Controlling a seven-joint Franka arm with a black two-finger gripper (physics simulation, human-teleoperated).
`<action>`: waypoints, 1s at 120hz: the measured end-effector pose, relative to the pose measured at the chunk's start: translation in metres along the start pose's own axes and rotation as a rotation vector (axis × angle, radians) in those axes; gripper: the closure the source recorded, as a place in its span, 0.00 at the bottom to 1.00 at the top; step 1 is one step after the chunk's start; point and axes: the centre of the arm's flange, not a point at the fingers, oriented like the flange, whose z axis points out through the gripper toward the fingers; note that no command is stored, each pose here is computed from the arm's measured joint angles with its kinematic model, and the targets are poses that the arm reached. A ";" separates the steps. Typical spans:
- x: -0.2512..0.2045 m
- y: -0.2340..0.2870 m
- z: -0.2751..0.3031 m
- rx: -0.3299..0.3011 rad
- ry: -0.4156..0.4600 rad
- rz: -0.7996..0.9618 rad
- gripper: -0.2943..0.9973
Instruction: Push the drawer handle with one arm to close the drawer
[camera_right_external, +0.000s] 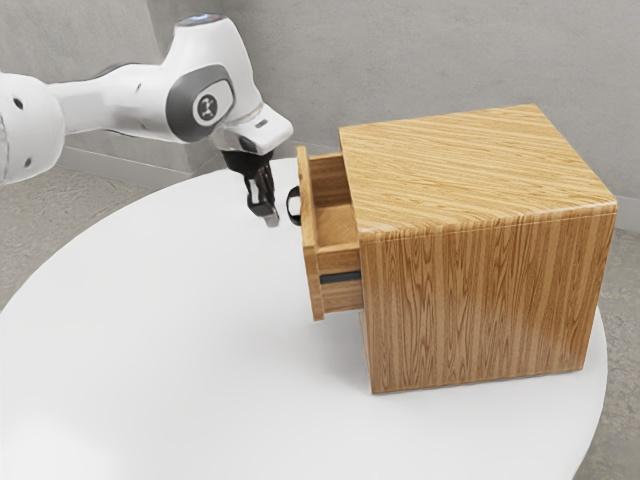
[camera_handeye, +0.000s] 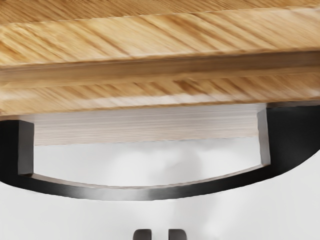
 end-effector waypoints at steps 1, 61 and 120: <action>0.001 0.000 0.000 0.000 0.001 0.001 0.80; 0.062 -0.002 0.008 0.027 0.061 0.072 0.78; -0.097 0.002 -0.191 0.052 0.074 -0.404 0.38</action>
